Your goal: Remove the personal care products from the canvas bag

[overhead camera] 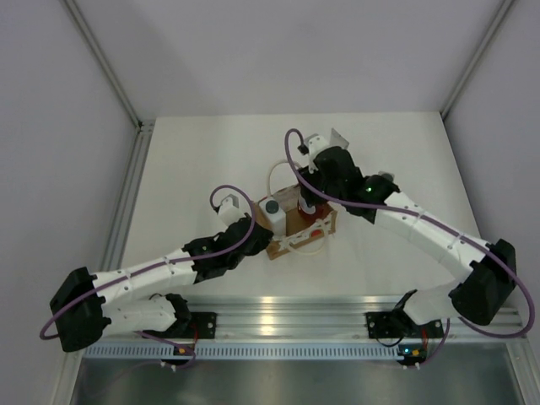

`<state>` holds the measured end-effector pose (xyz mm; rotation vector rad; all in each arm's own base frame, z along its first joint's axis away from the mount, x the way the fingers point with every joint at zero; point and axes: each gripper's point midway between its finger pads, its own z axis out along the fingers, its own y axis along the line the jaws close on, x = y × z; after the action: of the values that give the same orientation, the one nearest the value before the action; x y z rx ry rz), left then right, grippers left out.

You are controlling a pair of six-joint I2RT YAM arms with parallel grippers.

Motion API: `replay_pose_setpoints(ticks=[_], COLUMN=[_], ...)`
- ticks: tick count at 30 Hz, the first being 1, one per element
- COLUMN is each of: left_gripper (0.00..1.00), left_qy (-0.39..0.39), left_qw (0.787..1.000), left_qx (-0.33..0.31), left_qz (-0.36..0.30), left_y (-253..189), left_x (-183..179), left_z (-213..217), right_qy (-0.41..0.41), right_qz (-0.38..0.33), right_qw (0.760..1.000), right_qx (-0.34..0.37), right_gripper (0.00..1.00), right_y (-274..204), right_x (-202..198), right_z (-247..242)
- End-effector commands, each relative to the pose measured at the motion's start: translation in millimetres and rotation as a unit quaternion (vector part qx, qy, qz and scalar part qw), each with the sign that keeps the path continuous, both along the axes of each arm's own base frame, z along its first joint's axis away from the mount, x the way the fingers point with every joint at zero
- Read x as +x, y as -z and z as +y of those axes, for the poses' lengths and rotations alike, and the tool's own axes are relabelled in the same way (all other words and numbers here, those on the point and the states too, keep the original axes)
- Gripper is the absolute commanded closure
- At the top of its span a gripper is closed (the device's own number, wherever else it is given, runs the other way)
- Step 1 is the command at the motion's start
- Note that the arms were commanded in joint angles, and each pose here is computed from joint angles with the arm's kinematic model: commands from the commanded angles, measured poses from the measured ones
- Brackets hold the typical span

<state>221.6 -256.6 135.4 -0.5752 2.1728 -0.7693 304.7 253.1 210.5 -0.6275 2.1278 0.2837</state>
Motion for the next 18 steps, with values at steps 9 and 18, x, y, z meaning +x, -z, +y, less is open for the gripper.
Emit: replay_pose_setpoints(ticks=[9,18], left_gripper=[1.0,1.0], left_qy=[-0.018,-0.018], left_qw=[1.0,1.0], left_qx=[0.011,0.009], left_qz=[-0.002,-0.001], left_y=[5.7,4.9], left_x=[2.1,2.5], left_z=[9.5,8.9], right_qy=[0.102,0.249], right_qz=[-0.165,-0.158], right_qw=[0.978,0.953], right_qx=[0.074,0.073], right_gripper=[1.0,1.0], right_y=[-178.4,-163.7], right_x=[-9.4,-8.2], right_z=[-85.2,-184.5])
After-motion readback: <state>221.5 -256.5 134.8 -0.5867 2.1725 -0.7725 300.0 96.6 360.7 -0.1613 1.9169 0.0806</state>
